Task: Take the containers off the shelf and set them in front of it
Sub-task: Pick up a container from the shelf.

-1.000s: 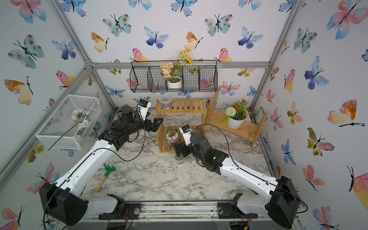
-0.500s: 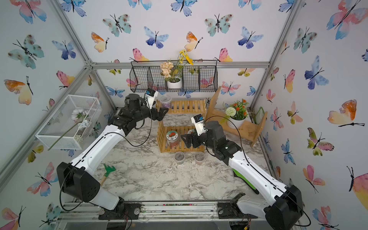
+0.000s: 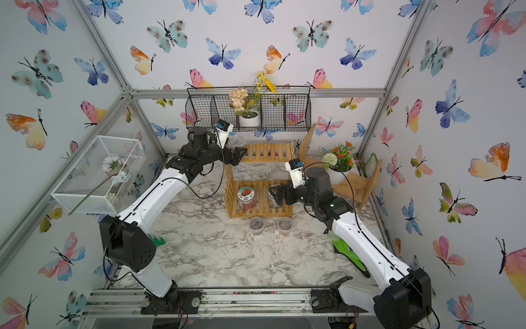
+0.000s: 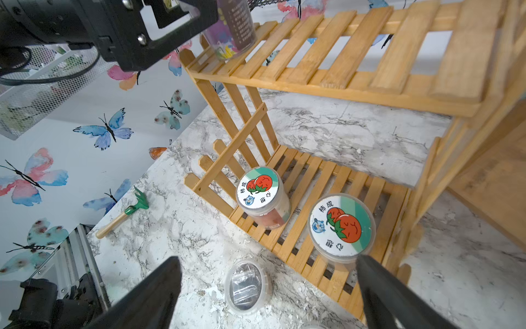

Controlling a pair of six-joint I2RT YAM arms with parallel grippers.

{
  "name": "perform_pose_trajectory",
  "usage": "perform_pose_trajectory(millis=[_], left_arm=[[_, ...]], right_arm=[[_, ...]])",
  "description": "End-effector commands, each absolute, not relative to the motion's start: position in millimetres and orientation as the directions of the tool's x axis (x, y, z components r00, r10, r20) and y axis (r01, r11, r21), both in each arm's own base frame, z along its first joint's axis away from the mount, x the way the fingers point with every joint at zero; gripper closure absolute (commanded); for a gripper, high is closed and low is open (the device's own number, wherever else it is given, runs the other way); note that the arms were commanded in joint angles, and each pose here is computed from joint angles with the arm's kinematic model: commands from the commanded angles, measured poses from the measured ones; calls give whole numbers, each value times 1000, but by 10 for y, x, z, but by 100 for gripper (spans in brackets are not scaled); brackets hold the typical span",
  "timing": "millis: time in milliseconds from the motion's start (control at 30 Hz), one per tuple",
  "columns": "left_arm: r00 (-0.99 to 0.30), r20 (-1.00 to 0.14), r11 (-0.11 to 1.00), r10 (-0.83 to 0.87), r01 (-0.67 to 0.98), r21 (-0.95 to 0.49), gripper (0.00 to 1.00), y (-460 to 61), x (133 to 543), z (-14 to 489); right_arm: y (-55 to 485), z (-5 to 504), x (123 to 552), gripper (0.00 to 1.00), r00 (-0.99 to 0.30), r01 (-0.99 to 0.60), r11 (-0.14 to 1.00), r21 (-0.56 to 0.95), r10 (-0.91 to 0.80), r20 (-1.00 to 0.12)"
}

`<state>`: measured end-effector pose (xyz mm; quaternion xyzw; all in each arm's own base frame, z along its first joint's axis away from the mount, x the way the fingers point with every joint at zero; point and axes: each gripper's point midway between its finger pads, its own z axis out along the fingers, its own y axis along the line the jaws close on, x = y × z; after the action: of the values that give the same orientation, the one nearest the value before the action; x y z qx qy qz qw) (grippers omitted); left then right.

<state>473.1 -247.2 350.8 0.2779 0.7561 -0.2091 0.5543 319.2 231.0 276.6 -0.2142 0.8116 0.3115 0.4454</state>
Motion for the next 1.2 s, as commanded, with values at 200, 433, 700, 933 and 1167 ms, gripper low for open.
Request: perform_pose_trajectory(millis=[200,433,700,933,1167], left_arm=[[-196,-965,748,175,663,1,1,-2542,4847,3612],[-192,-968,746,162,666,-7,6,-2571,4892,3616],[-172,-975,751,138,660,-10,23,-2561,4883,3689],[-169,-975,749,143,662,-5,30,-2552,4863,3688],[-155,-977,748,144,663,5,35,-2533,4809,3745]], right_arm=[[2327,2866,3245,2,-500,-650,689,320,-70,-863],[2304,2854,3249,2,-504,-643,694,323,-66,-861],[2276,2867,3248,2,-503,-635,702,322,-59,-862],[2263,2845,3240,2,-507,-630,704,327,-54,-860],[2259,2855,3240,2,-507,-628,705,328,-51,-861]])
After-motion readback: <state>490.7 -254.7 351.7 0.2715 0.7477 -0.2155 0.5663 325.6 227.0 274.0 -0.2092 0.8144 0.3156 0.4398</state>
